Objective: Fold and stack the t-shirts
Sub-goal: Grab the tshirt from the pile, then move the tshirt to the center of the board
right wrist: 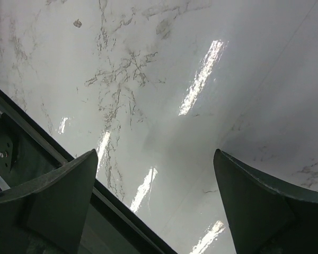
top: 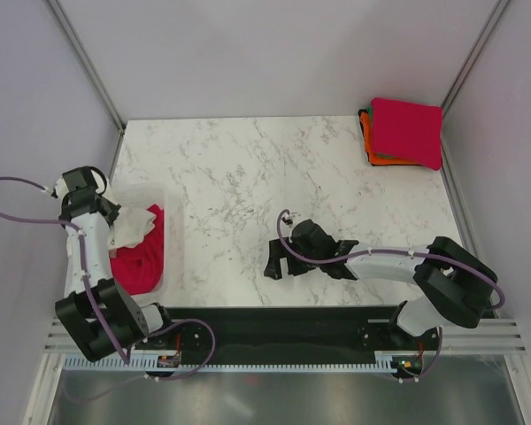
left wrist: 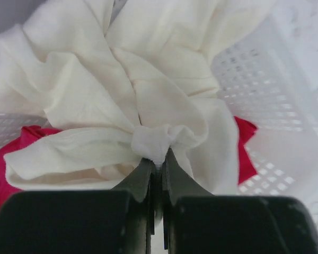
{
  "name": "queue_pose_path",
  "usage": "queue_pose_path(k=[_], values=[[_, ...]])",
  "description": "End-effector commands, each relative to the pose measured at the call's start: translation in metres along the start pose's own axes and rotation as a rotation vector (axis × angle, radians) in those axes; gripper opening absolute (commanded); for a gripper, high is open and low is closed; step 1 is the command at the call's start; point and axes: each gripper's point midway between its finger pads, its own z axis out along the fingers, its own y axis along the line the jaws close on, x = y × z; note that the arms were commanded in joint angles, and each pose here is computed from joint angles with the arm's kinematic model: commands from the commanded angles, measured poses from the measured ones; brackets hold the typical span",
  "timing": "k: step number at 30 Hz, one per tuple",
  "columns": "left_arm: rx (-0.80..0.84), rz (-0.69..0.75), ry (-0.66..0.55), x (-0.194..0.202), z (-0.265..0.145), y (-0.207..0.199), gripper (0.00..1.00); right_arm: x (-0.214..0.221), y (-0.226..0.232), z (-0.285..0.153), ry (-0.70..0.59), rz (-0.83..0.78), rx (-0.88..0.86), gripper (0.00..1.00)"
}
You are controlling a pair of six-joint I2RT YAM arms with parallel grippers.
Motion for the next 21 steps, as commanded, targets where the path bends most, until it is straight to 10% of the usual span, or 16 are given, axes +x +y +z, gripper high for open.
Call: queue_pose_path(k=[1,6,13,21], values=[[0.246,-0.102,-0.229,-0.068,-0.075,-0.049,0.02,-0.009,0.007,0.005,-0.01,-0.018,-0.021,0.98],[0.526,-0.194,-0.381,-0.099,-0.185,-0.11,0.02,-0.008,0.008,0.01,0.011,-0.021,-0.019,0.98],[1.196,0.156,-0.342,-0.052,-0.388,-0.264,0.02,-0.028,0.01,-0.027,-0.193,0.006,-0.062,0.98],[1.75,0.529,-0.327,0.042,-0.562,-0.275,0.02,-0.086,-0.02,-0.133,-0.585,0.109,0.048,0.98]])
